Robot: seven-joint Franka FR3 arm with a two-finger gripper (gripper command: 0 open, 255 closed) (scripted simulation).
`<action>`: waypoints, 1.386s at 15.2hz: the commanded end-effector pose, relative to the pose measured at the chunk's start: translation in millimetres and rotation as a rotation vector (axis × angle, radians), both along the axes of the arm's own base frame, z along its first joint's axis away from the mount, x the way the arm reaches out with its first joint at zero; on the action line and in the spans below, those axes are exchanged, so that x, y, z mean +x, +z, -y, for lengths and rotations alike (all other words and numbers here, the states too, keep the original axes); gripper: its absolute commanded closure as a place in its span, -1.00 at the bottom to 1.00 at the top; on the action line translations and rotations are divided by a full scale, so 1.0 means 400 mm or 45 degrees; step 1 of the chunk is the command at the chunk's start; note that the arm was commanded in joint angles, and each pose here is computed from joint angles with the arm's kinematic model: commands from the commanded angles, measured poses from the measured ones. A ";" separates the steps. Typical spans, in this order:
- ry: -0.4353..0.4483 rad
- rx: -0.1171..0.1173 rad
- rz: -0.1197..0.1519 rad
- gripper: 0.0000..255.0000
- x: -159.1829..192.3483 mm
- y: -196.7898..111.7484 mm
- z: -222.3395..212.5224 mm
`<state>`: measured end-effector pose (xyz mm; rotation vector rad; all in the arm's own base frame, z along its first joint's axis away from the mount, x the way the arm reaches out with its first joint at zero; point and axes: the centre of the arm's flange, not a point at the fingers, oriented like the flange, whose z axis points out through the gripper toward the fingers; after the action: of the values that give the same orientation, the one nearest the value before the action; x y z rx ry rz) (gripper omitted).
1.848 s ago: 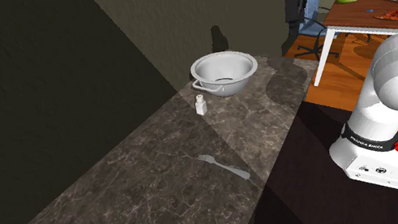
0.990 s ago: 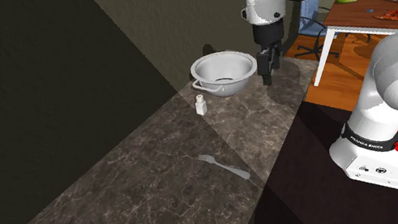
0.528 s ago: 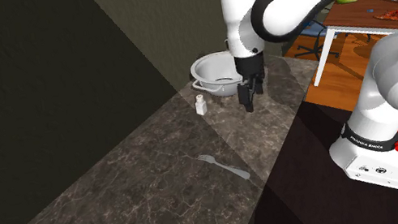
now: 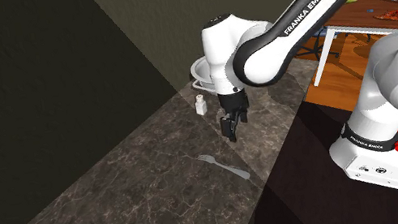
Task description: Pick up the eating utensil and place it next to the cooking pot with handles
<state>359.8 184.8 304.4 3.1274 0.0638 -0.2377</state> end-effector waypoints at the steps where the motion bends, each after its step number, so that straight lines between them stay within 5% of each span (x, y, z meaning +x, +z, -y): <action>1: -0.003 0.005 0.003 -1.00 0.019 -0.051 -0.042; 7: -0.008 0.017 0.007 -1.00 0.070 -0.193 -0.164; 14: -0.008 0.017 0.007 -1.00 0.057 -0.285 -0.165; 21: -0.008 0.017 0.007 -1.00 0.056 -0.292 -0.165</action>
<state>382.0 250.8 187.6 3.1418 0.0557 -0.2298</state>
